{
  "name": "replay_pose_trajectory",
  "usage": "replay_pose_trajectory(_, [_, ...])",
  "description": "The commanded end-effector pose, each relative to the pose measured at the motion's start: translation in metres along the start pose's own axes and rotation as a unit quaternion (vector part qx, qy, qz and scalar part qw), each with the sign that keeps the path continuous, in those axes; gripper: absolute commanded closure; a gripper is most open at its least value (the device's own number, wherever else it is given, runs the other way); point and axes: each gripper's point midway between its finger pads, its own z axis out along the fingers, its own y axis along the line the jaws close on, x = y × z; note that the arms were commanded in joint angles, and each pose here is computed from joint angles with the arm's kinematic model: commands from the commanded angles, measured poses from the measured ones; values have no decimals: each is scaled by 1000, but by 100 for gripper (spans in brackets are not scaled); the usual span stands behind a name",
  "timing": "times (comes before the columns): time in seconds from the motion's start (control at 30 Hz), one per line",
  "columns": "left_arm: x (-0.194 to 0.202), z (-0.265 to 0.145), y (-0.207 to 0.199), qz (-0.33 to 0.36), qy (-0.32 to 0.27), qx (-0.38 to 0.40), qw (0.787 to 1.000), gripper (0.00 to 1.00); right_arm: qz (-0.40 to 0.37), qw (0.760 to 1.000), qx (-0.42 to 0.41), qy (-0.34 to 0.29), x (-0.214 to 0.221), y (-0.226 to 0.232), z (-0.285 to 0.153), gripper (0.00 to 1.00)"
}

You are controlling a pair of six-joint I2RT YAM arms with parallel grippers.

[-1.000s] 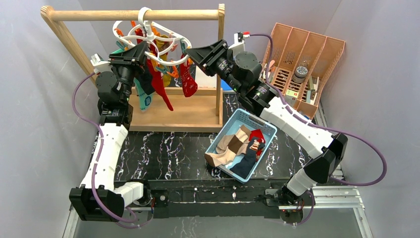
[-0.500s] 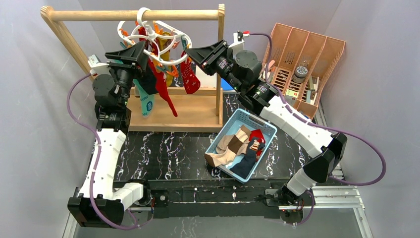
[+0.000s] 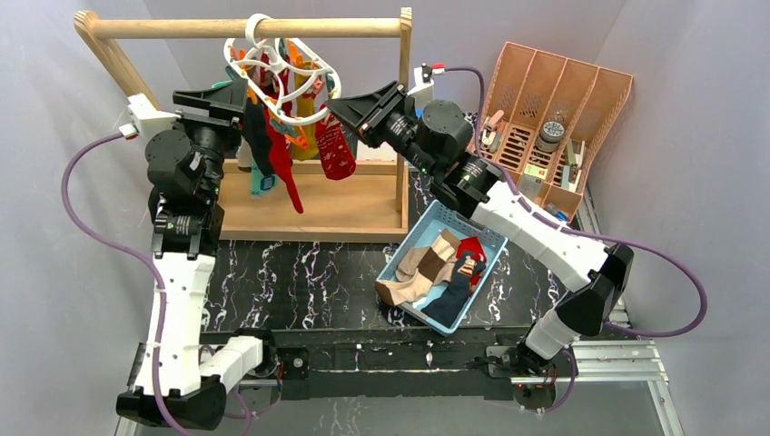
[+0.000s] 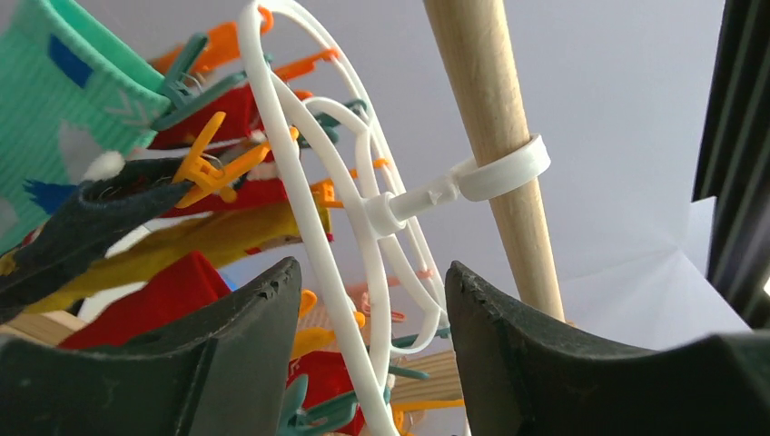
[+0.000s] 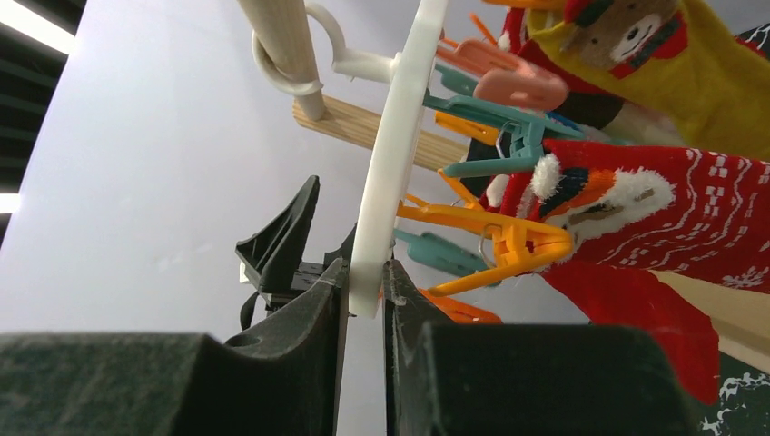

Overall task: Clip the socks to the hanger
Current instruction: Adjust the hanger on the clothesline.

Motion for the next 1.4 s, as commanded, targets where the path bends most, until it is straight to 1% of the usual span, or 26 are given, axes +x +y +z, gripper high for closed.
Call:
replay_pose_trajectory(0.0, [-25,-20,-3,68,-50,-26,996,41,5,999,-47,20,17,26,1,86])
replay_pose_trajectory(0.17, [-34,-29,-4,99,-68,-36,992,40,8,998,-50,27,29,26,5,86])
replay_pose_trajectory(0.5, [-48,-47,-9,135,-97,-43,985,39,18,997,-65,31,51,33,14,86])
replay_pose_trajectory(0.6, [-50,-51,-9,141,-101,-44,984,39,22,997,-70,35,58,36,18,85])
replay_pose_trajectory(0.77, [-54,-57,-9,151,-109,-48,981,38,27,996,-78,40,69,38,25,80])
replay_pose_trajectory(0.9, [-61,-66,-11,165,-123,-49,977,38,30,996,-82,35,70,40,30,78])
replay_pose_trajectory(0.97, [-64,-70,-14,174,-128,-50,975,37,31,995,-85,32,69,42,31,76])
replay_pose_trajectory(1.1, [-67,-74,-16,186,-134,-52,972,36,31,995,-87,25,67,44,33,68])
replay_pose_trajectory(1.37, [-66,-77,-15,193,-133,-54,971,35,16,996,-89,11,59,50,32,56])
